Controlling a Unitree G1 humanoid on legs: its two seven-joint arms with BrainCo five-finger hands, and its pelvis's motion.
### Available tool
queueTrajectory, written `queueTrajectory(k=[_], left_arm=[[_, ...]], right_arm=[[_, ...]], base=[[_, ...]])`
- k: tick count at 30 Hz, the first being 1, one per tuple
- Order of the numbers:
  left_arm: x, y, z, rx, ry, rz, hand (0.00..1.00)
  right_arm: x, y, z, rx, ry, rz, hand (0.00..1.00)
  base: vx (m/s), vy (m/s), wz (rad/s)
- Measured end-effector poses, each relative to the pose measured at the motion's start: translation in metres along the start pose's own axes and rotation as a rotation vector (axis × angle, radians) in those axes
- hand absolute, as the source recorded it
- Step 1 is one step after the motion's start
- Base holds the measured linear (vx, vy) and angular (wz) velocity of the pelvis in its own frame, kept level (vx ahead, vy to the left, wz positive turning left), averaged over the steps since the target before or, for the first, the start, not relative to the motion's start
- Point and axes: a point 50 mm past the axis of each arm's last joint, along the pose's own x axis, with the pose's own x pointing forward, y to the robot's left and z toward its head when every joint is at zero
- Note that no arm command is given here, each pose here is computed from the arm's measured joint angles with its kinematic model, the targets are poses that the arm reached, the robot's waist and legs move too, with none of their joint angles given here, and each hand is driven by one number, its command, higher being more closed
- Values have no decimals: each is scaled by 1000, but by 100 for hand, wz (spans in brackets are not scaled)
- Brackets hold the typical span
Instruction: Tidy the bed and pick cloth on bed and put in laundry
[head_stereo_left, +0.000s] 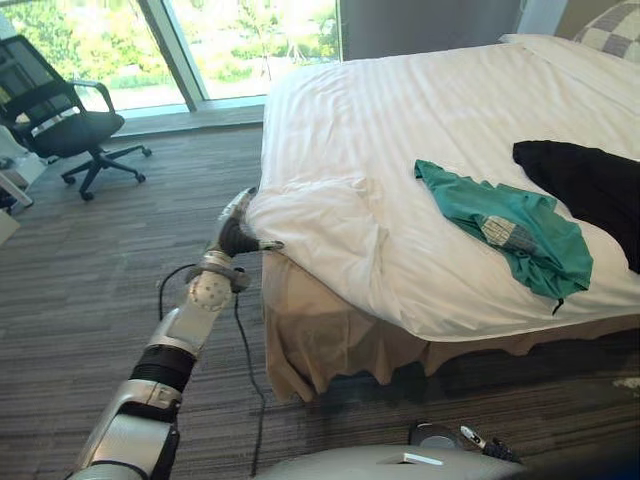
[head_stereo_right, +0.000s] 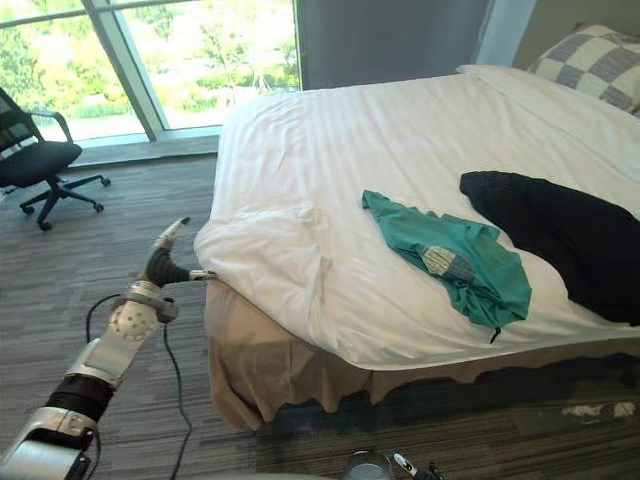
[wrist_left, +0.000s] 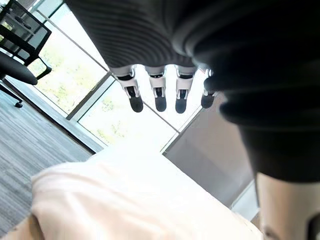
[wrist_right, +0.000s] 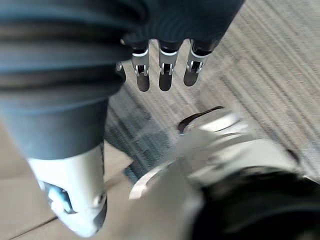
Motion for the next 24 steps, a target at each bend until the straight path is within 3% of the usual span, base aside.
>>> queueTrajectory(k=[12,24], left_arm=[[43,-4,60,102,-34,13,0],[79,45,121,144,14,227,0]], right_arm=[[1,35,66,-30,-216,78,0],[-21,89,151,21,-519,220,0]], base=[[-12,25,-13],[-27,-15,0]])
